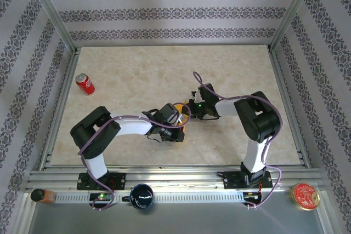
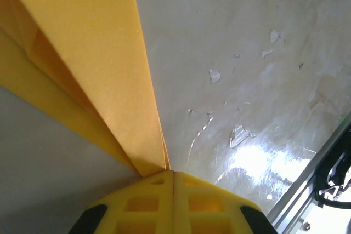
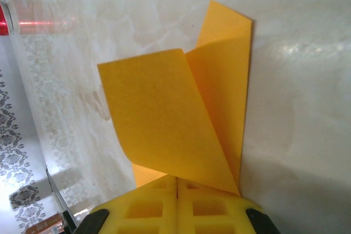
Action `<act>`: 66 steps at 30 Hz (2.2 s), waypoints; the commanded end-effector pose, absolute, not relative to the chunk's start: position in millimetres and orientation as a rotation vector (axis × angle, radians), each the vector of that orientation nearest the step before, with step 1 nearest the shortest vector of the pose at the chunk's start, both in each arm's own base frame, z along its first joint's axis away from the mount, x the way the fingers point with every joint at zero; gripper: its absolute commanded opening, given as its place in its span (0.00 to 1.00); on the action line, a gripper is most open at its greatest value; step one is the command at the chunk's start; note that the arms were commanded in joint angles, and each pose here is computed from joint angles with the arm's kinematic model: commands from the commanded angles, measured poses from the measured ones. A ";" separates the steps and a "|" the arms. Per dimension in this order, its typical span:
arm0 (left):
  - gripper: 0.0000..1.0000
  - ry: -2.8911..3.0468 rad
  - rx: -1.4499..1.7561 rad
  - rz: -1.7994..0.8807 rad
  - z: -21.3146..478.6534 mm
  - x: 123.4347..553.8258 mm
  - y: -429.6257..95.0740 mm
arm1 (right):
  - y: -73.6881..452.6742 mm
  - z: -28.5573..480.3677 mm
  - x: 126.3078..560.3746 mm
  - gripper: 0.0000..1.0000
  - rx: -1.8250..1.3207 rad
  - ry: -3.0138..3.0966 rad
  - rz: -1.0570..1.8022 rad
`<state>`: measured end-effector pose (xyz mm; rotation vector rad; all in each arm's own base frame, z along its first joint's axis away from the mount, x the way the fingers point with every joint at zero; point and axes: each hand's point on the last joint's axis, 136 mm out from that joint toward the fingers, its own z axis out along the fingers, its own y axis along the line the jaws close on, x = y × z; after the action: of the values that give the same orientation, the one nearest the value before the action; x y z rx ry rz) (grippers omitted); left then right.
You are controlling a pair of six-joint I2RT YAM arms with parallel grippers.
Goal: Fold a paper plane with a square sheet of paper (pick it up from the middle)
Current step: Fold the wing for the fifth time at the center of the table.
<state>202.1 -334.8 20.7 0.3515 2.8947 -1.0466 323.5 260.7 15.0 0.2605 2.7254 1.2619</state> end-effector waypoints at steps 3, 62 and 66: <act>0.00 2.807 0.345 -1.159 58.9 192.4 -338.6 | 235.3 -30.0 291.0 0.05 0.403 2.904 1.066; 0.00 3.029 0.461 -0.795 -37.4 199.1 -289.6 | 200.2 57.9 289.5 0.07 0.203 2.632 1.320; 0.00 3.007 0.474 -0.825 -34.8 197.5 -290.8 | 218.7 55.0 268.1 0.06 0.058 2.662 1.306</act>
<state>252.3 -336.2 17.3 0.4054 2.7198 -1.0450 288.5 202.9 54.7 0.2216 2.6436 1.2670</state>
